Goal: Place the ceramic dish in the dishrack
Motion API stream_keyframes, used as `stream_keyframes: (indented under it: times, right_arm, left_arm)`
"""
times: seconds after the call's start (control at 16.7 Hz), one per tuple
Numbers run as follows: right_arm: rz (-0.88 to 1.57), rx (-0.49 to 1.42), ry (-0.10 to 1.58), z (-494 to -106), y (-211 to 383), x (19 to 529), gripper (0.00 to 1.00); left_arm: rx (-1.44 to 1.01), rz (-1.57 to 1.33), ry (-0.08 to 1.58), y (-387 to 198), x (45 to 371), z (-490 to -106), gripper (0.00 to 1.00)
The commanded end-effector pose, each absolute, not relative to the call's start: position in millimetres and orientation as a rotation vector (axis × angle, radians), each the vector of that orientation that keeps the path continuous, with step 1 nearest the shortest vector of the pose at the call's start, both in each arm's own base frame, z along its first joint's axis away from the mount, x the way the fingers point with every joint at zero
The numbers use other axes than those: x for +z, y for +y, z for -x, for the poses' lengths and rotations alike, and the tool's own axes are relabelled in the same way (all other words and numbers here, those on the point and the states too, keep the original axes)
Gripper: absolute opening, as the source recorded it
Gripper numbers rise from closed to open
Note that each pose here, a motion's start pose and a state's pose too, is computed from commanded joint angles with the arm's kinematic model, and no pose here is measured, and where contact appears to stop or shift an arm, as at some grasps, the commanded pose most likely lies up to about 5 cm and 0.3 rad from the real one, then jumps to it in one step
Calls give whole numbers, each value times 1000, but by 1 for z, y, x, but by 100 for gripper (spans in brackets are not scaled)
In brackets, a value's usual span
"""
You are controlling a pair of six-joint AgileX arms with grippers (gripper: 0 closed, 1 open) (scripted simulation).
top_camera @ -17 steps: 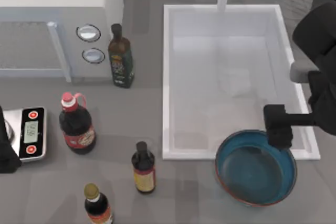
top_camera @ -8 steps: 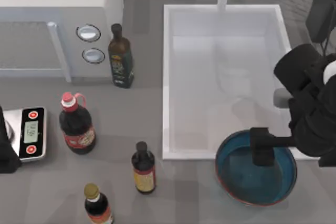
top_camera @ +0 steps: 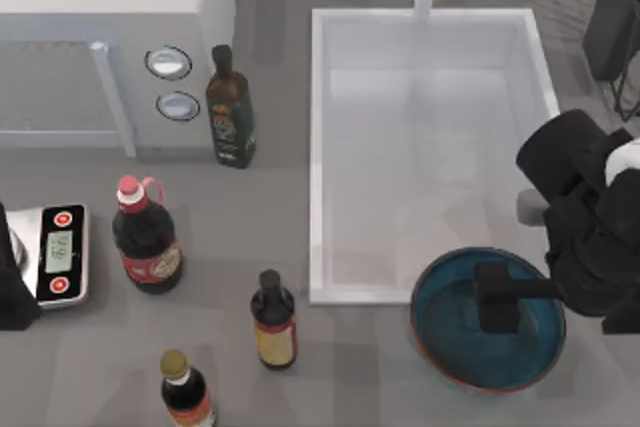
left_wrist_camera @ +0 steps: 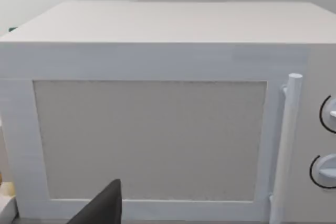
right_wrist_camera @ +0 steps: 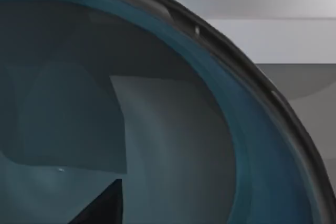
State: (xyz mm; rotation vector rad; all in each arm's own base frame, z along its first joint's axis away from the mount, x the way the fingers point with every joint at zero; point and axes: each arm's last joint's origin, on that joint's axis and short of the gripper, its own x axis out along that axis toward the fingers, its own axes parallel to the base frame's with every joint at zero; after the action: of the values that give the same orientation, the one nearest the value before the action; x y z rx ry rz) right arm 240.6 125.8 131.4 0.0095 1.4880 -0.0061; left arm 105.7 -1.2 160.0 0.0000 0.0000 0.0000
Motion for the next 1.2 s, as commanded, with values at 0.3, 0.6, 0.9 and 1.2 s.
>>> stream_keyframes:
  times: [0.3, 0.6, 0.9, 1.2]
  right_arm:
    - [-10, -6, 1488, -241, 126, 131, 55]
    - [-10, -6, 1488, -241, 126, 131, 17]
    - [-10, -6, 1488, -241, 126, 131, 0]
    - [-10, -6, 1488, -241, 126, 131, 0]
  left_arm:
    - [0, 0, 0, -1, 160, -106, 100]
    - [0, 0, 0, -1, 160, -106, 100]
    - [0, 0, 0, -1, 160, -106, 100]
    - [0, 0, 0, -1, 160, -106, 100]
